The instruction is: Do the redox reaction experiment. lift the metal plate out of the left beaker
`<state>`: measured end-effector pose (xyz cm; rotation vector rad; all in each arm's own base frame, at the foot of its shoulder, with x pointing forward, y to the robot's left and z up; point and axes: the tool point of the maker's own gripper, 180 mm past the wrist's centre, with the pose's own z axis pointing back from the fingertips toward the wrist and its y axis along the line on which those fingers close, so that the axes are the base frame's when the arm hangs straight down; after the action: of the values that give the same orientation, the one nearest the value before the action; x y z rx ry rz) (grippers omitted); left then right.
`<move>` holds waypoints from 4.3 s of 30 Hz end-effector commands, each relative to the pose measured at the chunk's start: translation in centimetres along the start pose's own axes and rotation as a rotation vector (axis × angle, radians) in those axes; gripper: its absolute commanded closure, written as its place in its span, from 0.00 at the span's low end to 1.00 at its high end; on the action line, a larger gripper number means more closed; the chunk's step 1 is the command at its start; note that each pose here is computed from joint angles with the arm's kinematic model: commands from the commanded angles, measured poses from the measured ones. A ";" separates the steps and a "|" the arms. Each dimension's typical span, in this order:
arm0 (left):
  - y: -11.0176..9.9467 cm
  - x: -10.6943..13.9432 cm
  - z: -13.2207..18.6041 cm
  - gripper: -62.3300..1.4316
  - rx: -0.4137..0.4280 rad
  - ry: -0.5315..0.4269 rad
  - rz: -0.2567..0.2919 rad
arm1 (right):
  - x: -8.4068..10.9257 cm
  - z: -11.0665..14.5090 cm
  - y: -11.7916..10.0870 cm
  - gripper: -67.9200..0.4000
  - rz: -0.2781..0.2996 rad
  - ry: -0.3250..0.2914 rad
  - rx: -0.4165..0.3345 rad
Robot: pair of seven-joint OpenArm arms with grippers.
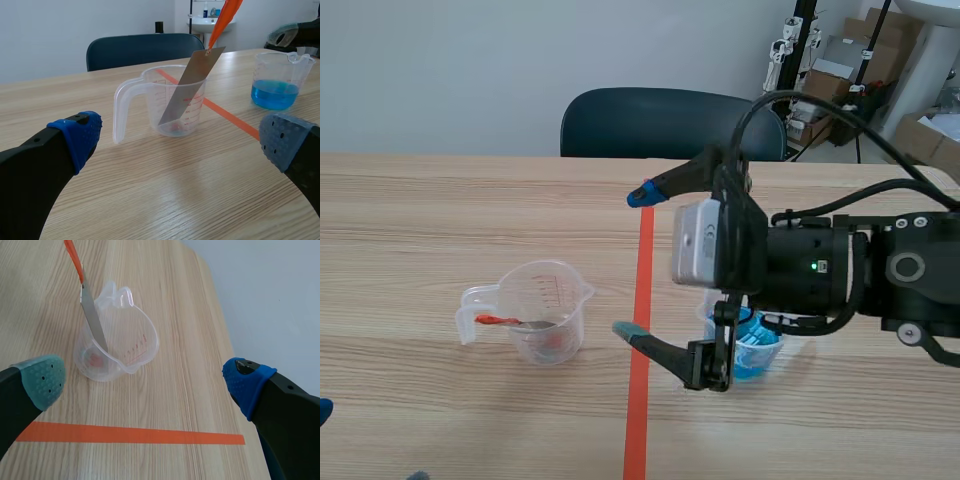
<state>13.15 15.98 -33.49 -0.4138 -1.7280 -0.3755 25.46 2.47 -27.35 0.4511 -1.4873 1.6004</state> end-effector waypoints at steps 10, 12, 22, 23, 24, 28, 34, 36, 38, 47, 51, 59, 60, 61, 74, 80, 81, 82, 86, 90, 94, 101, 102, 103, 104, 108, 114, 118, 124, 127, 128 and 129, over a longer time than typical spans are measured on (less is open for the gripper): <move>0.5 0.5 -0.2 0.00 0.000 -0.023 -0.012 | 0.6 -3.5 1.9 0.00 0.012 -0.059 0.088; 0.5 0.5 -0.2 0.00 0.000 -0.023 -0.012 | 0.9 -4.0 1.6 0.00 0.023 -0.070 0.088; 0.5 0.5 -0.2 0.00 0.000 -0.023 -0.012 | 2.2 -6.1 2.2 0.00 0.008 -0.101 0.129; 0.4 0.5 -0.2 0.00 0.000 -0.023 -0.012 | 2.1 -6.3 2.2 0.00 0.007 -0.093 0.133; 0.4 0.5 -0.2 0.00 0.000 -0.023 -0.012 | 2.0 -6.5 2.3 0.00 0.006 -0.088 0.136; 0.4 0.5 -0.2 0.00 0.000 -0.022 -0.012 | 1.9 -6.7 2.3 0.01 0.005 -0.083 0.136; 0.4 0.5 -0.2 0.00 0.000 -0.022 -0.012 | 2.1 -6.9 3.6 0.27 -0.023 -0.083 0.204; 0.4 0.5 -0.2 0.00 0.000 -0.022 -0.012 | 2.1 -7.0 3.9 0.34 -0.028 -0.072 0.222; 0.4 0.5 -0.2 0.00 0.000 -0.022 -0.012 | 2.2 -7.2 4.1 0.37 -0.030 -0.071 0.230; 0.4 0.5 -0.2 0.00 0.000 -0.023 -0.012 | 2.2 -7.7 4.1 0.37 -0.027 -0.058 0.231; 0.4 0.5 -0.2 0.00 0.000 -0.022 -0.012 | 2.3 -8.0 4.2 0.44 -0.025 -0.052 0.232; 0.4 0.5 -0.2 0.00 0.000 -0.022 -0.012 | 2.3 -8.0 4.2 0.59 -0.025 -0.051 0.232; 0.4 0.5 -0.2 0.00 0.000 -0.022 -0.012 | 2.3 -8.0 4.2 0.60 -0.025 -0.051 0.232; 0.4 0.5 -0.2 0.00 0.000 -0.022 -0.012 | 2.3 -8.0 4.2 0.62 -0.025 -0.051 0.232; 0.4 0.5 -0.2 0.00 0.000 -0.022 -0.012 | 2.1 -8.0 4.2 0.88 -0.024 -0.042 0.231; 0.4 0.5 -0.2 0.00 0.000 -0.022 -0.012 | 2.0 -8.0 4.2 0.95 -0.024 -0.035 0.232; 0.4 0.5 -0.2 0.00 0.000 -0.022 -0.012 | 1.9 -8.0 4.2 0.95 -0.024 -0.032 0.231; 0.4 0.5 -0.2 0.00 0.000 -0.022 -0.012 | 1.9 -8.0 4.2 0.95 -0.024 -0.032 0.231; 0.4 0.5 -0.2 0.00 0.000 -0.022 -0.012 | 1.8 -8.0 4.2 0.95 -0.024 -0.027 0.231; 0.4 0.5 -0.2 0.00 0.000 -0.022 -0.012 | 1.8 -7.9 4.0 0.95 -0.045 -0.026 0.224; 0.4 0.5 -0.2 0.00 0.000 -0.022 -0.012 | 1.8 -8.0 3.9 0.95 -0.066 -0.022 0.216; 0.4 0.5 -0.2 0.00 0.000 -0.022 -0.012 | 1.8 -8.0 3.6 0.95 -0.117 -0.022 0.200; 0.4 0.5 -0.2 0.00 0.000 -0.022 -0.012 | 1.9 -8.0 3.6 0.95 -0.124 -0.023 0.197; 0.4 0.5 -0.2 0.00 0.000 -0.022 -0.012 | 1.9 -8.0 3.5 0.95 -0.136 -0.022 0.194; 0.4 0.5 -0.2 0.00 0.000 -0.022 -0.012 | 1.9 -8.0 3.4 0.95 -0.146 -0.021 0.190; 0.4 0.5 -0.2 0.00 0.000 -0.022 -0.012 | 1.8 -8.1 3.2 0.95 -0.178 -0.017 0.182; 0.4 0.5 -0.2 0.00 0.000 -0.022 -0.012 | 1.9 -8.2 2.3 0.95 -0.222 -0.016 0.162; 0.4 0.5 -0.2 0.00 0.000 -0.022 -0.012 | 2.0 -8.2 1.9 0.95 -0.226 -0.017 0.159; 0.4 0.5 -0.2 0.00 0.000 -0.021 -0.012 | 2.3 -8.3 1.1 0.95 -0.285 -0.023 0.165; 0.4 0.5 -0.2 0.00 0.000 -0.021 -0.012 | 2.6 -8.3 0.3 0.95 -0.306 -0.032 0.152; 0.4 0.5 -0.2 0.00 0.000 -0.021 -0.012 | 2.6 -8.3 0.1 0.95 -0.307 -0.033 0.148; 0.4 0.5 -0.2 0.00 0.000 -0.021 -0.012 | 2.6 -8.3 -0.1 0.95 -0.306 -0.034 0.146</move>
<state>13.15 15.98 -33.49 -0.4138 -1.7280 -0.3755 26.29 10.88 -28.04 0.7471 -1.2338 1.4529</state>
